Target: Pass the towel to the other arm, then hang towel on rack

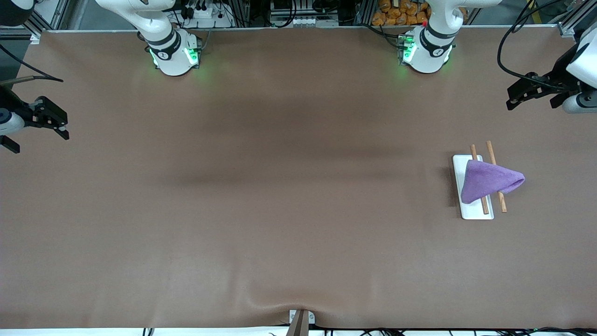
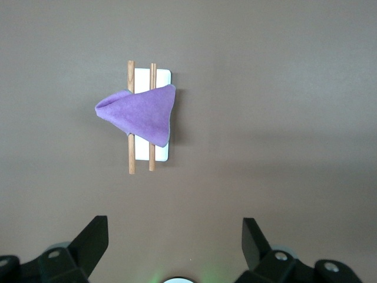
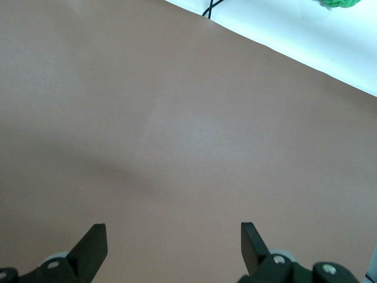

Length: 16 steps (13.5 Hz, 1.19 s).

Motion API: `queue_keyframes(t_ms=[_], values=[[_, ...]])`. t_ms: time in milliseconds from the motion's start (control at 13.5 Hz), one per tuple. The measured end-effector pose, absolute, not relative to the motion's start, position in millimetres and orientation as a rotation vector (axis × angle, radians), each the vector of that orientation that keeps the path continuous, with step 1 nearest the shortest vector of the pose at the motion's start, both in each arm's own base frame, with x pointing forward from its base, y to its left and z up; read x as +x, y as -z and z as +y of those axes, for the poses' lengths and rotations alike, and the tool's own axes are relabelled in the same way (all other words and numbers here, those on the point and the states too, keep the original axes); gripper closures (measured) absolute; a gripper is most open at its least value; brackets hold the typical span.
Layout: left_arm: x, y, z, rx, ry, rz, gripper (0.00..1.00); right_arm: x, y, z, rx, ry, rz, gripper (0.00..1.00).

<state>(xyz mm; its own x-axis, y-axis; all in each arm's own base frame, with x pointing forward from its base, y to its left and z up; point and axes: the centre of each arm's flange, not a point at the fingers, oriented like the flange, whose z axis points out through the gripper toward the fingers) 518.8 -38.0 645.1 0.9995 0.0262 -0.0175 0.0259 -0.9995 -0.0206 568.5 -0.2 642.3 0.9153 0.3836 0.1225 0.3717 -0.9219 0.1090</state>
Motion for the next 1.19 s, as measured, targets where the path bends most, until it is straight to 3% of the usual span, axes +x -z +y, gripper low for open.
queue_keyframes(t_ms=[817,1188], values=[[518.8,-645.1,-38.0,-3.121,-0.028,-0.041,0.0,568.6,-642.2,-0.2,2.993,-0.217,0.589,0.0],[519.3,-644.2,-37.8,-3.121,-0.031,-0.024,0.0,566.2,-639.8,7.3,3.058,-0.193,0.291,0.0]])
